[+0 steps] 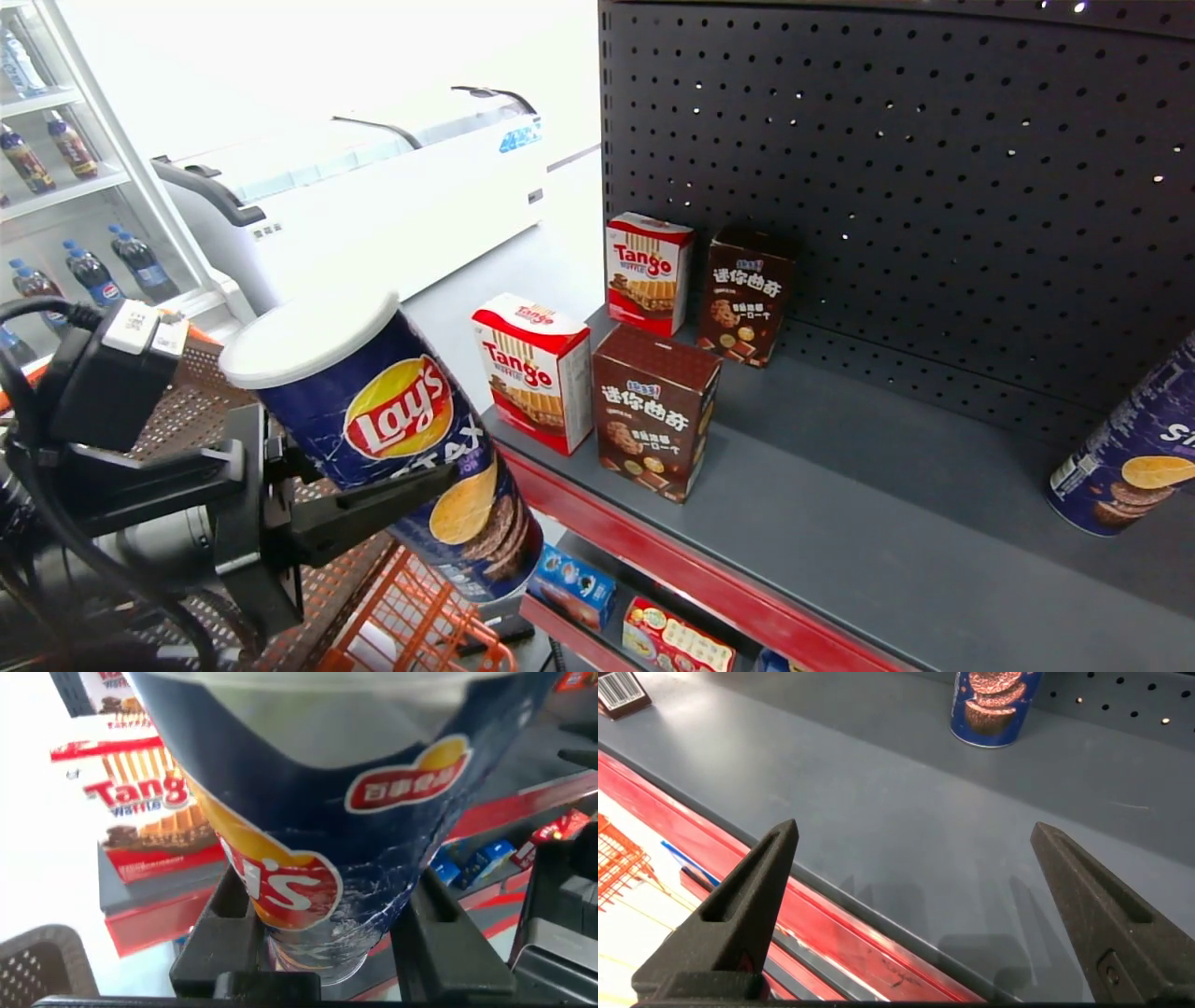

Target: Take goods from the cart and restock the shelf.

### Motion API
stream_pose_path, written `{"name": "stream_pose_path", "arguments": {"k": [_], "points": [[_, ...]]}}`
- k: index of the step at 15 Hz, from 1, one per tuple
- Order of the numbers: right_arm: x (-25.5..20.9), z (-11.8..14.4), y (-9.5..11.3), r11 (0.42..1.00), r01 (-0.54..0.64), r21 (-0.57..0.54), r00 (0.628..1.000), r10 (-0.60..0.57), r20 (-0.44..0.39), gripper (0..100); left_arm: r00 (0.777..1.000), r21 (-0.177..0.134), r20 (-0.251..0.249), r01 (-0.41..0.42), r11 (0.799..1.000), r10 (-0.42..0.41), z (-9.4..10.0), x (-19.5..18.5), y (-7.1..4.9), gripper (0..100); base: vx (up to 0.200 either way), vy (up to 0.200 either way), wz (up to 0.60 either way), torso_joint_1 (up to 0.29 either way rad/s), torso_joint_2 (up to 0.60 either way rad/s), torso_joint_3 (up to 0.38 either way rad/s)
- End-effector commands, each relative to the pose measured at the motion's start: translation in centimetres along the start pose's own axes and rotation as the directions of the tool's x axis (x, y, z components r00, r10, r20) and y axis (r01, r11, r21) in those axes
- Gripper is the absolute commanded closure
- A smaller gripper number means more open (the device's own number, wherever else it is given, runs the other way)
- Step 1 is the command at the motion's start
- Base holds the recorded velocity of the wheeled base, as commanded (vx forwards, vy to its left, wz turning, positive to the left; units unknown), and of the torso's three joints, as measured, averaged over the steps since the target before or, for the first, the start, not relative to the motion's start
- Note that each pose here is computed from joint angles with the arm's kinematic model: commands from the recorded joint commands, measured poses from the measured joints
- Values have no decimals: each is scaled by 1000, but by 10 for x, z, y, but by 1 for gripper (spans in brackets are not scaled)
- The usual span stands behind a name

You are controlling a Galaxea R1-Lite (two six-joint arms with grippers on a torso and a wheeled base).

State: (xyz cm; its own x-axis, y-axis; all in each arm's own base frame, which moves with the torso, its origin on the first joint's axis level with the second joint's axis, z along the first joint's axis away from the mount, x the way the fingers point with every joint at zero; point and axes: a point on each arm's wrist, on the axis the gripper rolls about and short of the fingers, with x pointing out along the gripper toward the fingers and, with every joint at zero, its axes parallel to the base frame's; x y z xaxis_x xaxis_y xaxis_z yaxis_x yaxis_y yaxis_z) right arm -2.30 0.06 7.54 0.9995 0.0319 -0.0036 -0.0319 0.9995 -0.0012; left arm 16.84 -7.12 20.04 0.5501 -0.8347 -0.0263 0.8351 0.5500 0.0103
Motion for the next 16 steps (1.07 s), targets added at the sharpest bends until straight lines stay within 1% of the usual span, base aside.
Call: {"name": "stream_pose_path", "arguments": {"k": [1,2,3,4,5,6,10,12,14,16], "points": [[0,0,0,1000,-2,0,1000,2,-1,0,1000,-10,-12,5,1000,-5,0,10,7,100,0,0,0,0,0,0],[0,0,0,1000,-2,0,1000,2,-1,0,1000,-14,-22,7,1000,-7,-2,16,11,100,0,0,0,0,0,0],[0,0,0,1000,-2,0,1000,2,-1,0,1000,-14,-28,7,1000,-7,-3,18,12,100,0,0,0,0,0,0],[0,0,0,1000,-2,0,1000,2,-1,0,999,17,-46,11,1000,-10,-8,22,15,100,0,0,0,0,0,0],[0,0,0,1000,-2,0,1000,2,-1,0,998,39,-65,12,999,-10,-13,25,18,100,0,0,0,0,0,0],[0,0,0,1000,-2,0,1000,2,-1,0,997,49,-72,17,999,-13,-14,28,19,100,0,0,0,0,0,0],[0,0,0,1000,-2,0,1000,2,-1,0,994,68,-53,98,993,-94,-7,39,4,100,0,0,0,0,0,0],[0,0,0,1000,-2,0,1000,2,-1,0,993,72,-48,113,991,-109,-6,41,2,100,0,0,0,0,0,0],[0,0,0,1000,-2,0,1000,2,-1,0,989,70,-49,142,987,-138,-7,43,-2,100,0,0,0,0,0,0],[0,0,0,1000,-2,0,1000,2,-1,0,979,68,-45,200,977,-197,-7,42,-4,100,0,0,0,0,0,0]]}}
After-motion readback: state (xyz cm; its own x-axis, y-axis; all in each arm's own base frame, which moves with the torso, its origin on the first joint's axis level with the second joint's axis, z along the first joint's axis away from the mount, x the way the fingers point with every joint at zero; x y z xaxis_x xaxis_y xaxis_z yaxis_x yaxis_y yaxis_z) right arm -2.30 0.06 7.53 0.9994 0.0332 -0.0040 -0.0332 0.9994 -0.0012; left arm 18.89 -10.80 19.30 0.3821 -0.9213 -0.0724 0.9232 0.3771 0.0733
